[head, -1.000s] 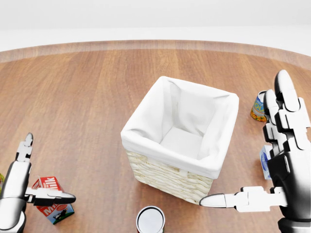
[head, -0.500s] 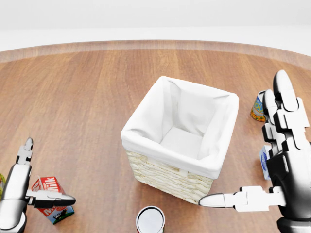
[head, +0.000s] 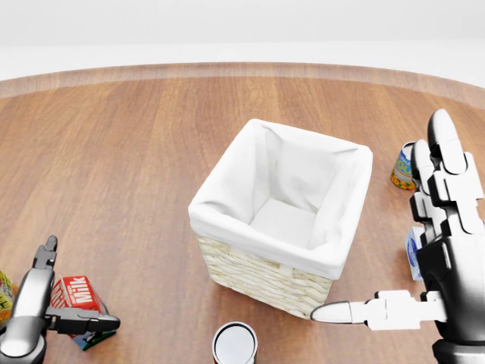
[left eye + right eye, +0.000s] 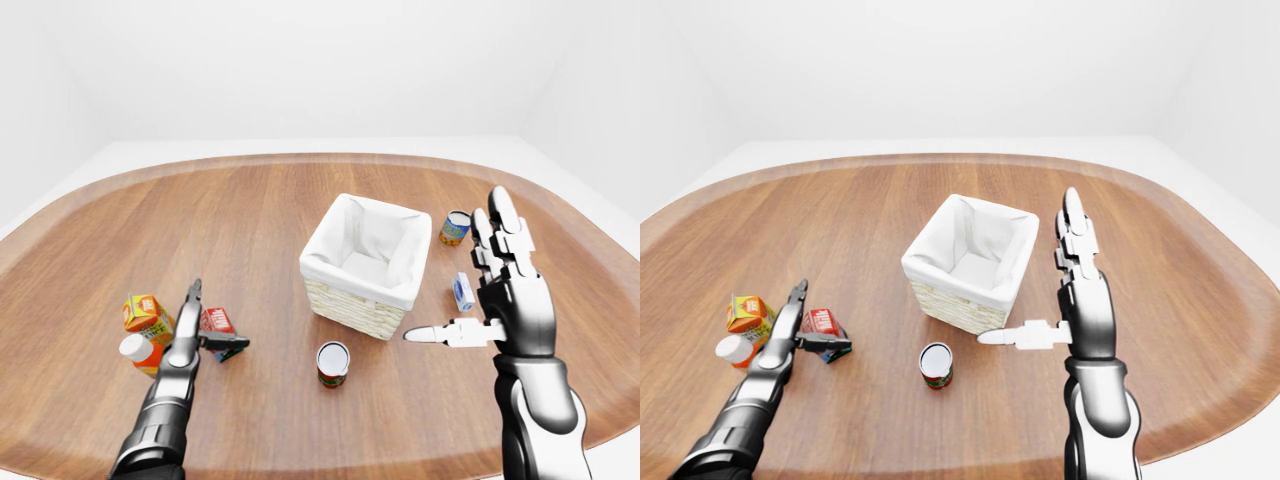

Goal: Pick the milk and place it in the basket.

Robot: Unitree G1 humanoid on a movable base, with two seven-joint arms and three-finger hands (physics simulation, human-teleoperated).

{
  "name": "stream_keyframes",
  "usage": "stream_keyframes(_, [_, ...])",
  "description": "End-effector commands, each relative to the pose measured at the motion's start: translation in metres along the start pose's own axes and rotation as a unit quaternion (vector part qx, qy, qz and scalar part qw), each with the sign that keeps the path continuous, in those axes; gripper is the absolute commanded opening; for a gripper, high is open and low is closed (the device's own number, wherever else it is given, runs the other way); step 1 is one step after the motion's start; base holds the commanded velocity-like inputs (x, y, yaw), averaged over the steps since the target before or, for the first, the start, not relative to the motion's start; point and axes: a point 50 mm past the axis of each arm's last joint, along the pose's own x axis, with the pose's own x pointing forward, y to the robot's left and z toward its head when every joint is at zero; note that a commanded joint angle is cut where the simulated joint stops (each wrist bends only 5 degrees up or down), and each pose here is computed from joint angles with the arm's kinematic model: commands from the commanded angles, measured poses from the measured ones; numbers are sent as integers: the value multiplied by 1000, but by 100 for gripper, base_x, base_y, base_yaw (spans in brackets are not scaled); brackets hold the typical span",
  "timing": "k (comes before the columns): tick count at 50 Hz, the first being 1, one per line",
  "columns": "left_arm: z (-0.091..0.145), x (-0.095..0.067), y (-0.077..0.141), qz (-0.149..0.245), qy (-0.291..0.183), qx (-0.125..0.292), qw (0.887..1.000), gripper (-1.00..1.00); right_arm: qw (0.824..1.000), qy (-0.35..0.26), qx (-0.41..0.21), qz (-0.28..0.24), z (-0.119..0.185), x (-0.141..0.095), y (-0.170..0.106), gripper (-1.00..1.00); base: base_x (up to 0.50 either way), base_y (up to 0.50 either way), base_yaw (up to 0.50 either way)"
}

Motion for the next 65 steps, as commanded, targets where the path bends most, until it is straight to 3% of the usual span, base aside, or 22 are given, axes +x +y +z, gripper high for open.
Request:
stream_keyframes(1, [-15, 3, -5, -13, 47, -1, 999, 100, 1000, 0, 0, -2, 0, 0, 0, 100, 0, 0, 0])
stream_keyframes(6, [-18, 3, -7, -16, 58, 7, 998, 100, 1000, 0, 0, -3, 0, 0, -1, 100, 0, 0, 0])
stream_keyframes(11, [-20, 2, -12, -45, 64, -16, 997, 100, 1000, 0, 1, -4, 0, 0, -1, 100, 0, 0, 0])
stream_keyframes(12, [-19, 2, -13, -52, 62, -27, 996, -28, 1000, 0, 1, -4, 0, 0, -1, 100, 0, 0, 0])
stream_keyframes(13, [-19, 3, -13, -52, 62, -35, 996, -100, 1000, 0, 1, -5, 0, 0, -1, 100, 0, 0, 0])
stream_keyframes(22, [-20, 0, -17, -77, 58, -46, 994, -100, 1000, 1, 1, -5, 0, 0, -2, 100, 0, 0, 0])
stream_keyframes(35, [-11, 1, -14, -80, 33, -65, 994, -100, 1000, 1, 1, -3, 0, 0, 0, 100, 0, 0, 0])
stream_keyframes(49, [37, 12, 8, -43, -52, -53, 996, -100, 1000, 3, 1, -2, -1, 1, 0, 100, 0, 0, 0])
stream_keyframes(57, [72, 10, 22, -29, -127, -58, 990, -100, 1000, 2, 2, -4, 0, 1, -1, 100, 0, 0, 0])
stream_keyframes(65, [72, 10, 21, -29, -128, -54, 990, -100, 1000, 1, 1, -5, 0, 2, -2, 100, 0, 0, 0])
